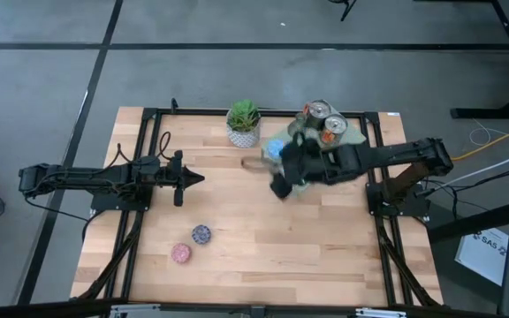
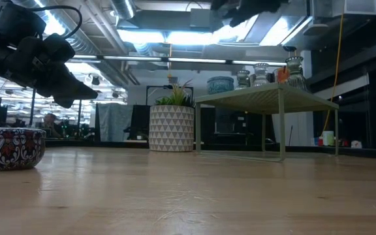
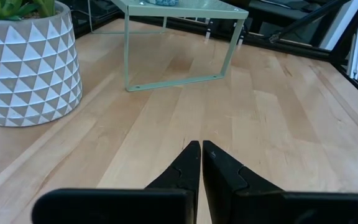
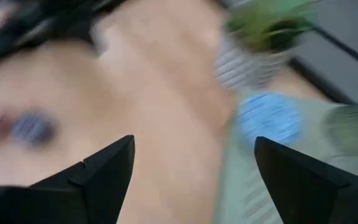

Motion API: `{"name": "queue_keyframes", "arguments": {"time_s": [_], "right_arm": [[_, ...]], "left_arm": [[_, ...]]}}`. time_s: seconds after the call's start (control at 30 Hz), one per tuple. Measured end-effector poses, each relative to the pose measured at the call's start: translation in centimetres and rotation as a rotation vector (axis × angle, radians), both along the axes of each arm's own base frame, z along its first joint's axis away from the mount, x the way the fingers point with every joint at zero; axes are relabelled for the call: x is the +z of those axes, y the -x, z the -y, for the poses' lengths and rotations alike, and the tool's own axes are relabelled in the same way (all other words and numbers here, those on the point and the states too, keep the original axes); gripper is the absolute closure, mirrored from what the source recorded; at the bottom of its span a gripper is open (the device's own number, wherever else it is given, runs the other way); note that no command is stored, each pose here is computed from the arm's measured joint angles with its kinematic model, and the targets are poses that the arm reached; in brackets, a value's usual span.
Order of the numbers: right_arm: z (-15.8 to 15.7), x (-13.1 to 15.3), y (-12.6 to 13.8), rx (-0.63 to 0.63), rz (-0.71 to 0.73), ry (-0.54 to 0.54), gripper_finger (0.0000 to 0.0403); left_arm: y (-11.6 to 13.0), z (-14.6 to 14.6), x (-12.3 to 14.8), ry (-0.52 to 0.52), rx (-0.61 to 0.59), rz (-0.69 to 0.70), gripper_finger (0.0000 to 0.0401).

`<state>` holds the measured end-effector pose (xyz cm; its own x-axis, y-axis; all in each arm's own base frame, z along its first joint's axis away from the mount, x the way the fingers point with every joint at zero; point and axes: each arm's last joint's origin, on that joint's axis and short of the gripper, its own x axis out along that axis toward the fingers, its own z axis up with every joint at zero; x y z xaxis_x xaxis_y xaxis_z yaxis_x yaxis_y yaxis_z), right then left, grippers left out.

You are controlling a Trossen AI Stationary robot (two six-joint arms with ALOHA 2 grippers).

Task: Pick & Place candle stick holders
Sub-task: Align the black and red scented candle with the other blue scented candle on the shelf

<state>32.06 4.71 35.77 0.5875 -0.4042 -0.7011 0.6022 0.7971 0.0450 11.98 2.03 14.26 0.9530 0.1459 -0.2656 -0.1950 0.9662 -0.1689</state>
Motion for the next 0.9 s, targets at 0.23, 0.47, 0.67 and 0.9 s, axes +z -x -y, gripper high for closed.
{"name": "queue_keyframes", "arguments": {"time_s": [0.23, 0.47, 0.67, 0.9], "right_arm": [[-5.7, -1.0, 1.4, 0.488, -0.155, -0.186, 0.0071], [-9.4, -0.6, 2.1, 0.657, -0.108, -0.403, 0.0071], [-12.8, -2.0, 3.8, 0.837, -0.151, -0.312, 0.007], [-17.3, -6.8, 7.1, 0.928, -0.087, -0.131, 0.007]], "left_arm": [[0.0, 0.0, 0.0, 0.0, 0.0, 0.0, 0.0393], [0.0, 0.0, 0.0, 0.0, 0.0, 0.0, 0.0389], [0.0, 0.0, 0.0, 0.0, 0.0, 0.0, 0.0391], [0.0, 0.0, 0.0, 0.0, 0.0, 0.0, 0.039]]}}
